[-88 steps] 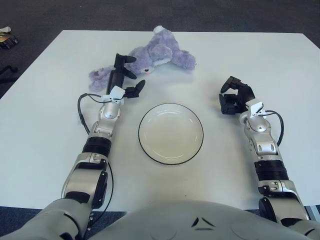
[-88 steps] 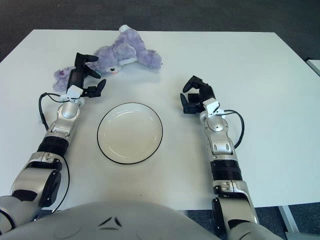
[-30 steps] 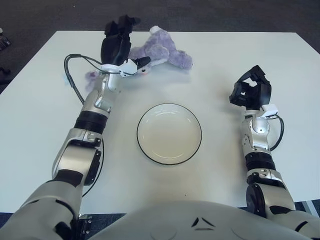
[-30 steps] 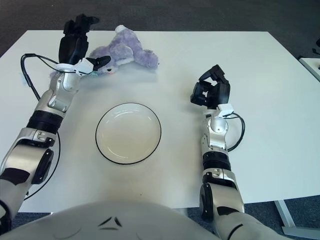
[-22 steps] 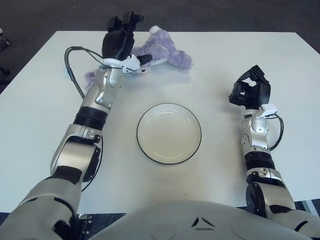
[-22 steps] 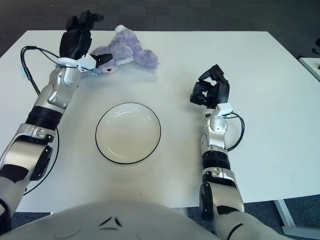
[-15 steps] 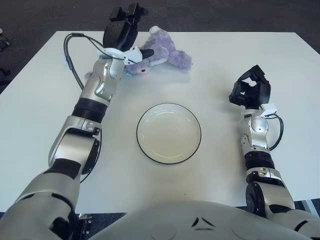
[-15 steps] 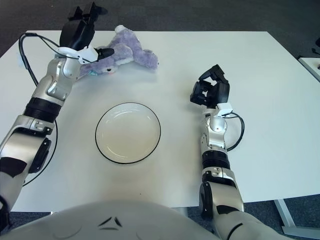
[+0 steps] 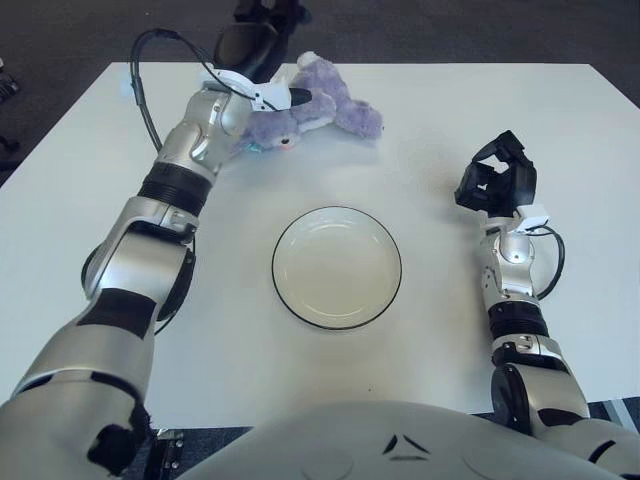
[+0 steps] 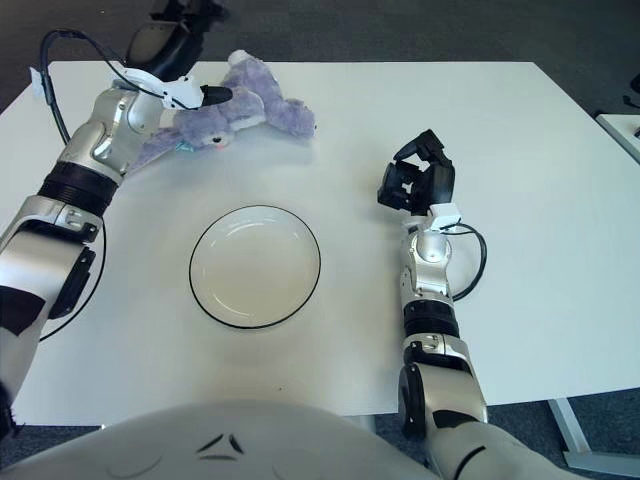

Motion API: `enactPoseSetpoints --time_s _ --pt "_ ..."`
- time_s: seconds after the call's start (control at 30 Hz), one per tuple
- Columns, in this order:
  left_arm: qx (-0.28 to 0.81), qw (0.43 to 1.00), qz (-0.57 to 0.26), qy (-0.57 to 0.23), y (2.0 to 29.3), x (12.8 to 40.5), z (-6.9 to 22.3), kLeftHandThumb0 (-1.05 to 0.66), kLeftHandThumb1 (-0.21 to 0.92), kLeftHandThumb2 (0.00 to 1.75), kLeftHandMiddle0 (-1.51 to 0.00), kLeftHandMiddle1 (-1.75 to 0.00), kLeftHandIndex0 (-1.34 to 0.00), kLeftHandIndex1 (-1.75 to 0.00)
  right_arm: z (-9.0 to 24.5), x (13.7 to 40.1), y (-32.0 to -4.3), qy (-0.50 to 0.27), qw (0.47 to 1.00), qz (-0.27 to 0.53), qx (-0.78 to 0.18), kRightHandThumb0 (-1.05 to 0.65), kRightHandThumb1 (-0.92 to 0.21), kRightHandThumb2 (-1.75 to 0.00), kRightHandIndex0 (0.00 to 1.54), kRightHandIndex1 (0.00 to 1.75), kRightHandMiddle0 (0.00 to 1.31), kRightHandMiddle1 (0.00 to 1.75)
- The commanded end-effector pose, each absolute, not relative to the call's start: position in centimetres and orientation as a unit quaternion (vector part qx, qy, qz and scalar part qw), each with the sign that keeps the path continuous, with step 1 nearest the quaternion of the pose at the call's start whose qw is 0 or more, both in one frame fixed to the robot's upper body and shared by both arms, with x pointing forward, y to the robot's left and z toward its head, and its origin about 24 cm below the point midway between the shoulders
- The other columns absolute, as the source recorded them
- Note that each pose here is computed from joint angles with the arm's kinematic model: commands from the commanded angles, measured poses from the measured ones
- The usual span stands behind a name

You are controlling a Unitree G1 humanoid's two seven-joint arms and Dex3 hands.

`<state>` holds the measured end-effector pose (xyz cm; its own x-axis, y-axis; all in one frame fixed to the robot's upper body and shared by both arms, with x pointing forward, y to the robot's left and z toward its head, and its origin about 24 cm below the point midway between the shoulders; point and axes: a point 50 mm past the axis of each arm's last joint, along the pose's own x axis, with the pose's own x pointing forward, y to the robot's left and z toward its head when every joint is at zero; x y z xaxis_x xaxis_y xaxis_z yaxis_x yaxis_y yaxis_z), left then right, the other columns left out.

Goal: Put the doll into the plate.

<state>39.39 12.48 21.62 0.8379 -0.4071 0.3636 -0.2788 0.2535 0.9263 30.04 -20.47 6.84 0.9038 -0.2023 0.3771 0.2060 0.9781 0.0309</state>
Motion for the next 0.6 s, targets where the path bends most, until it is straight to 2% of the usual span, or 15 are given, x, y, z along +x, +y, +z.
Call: enactPoseSetpoints --time_s 0.0,0.13,0.4,0.53,0.57 --pt "0.642 0.715 -0.045 -0.274 12.4 40.0 22.5 -0.83 0.54 0.83 0.0 -1.14 0.0 -1.07 3.7 28.7 -20.1 -0.129 0.986 -0.108 -0.005 -0.48 -0.33 -1.3 1.34 1.75 0.6 1.75" --pt "0.674 0.694 -0.047 -0.248 12.4 40.7 22.4 -0.84 0.53 0.84 0.0 -1.33 0.0 -1.04 3.7 28.6 -20.1 -0.127 0.986 -0.108 -0.007 -0.47 -0.34 -1.29 1.34 1.75 0.59 1.75" --pt "0.703 0.677 -0.055 -0.213 12.3 41.4 22.3 -0.91 0.59 0.79 0.0 -1.43 0.0 -0.95 3.8 28.6 -20.0 -0.125 0.986 -0.111 -0.01 -0.47 -0.35 -1.28 1.33 1.75 0.59 1.75" --pt "0.707 0.676 -0.064 -0.198 12.3 41.7 22.1 -0.95 0.62 0.74 0.0 -1.53 0.0 -0.89 3.7 28.5 -20.1 -0.124 0.986 -0.111 -0.01 -0.47 -0.35 -1.28 1.33 1.75 0.58 1.75" --pt "0.708 0.676 -0.067 -0.195 12.3 41.8 22.0 -0.97 0.64 0.72 0.0 -1.6 0.0 -0.87 3.7 28.5 -20.1 -0.124 0.986 -0.112 -0.01 -0.47 -0.35 -1.28 1.33 1.75 0.58 1.75"
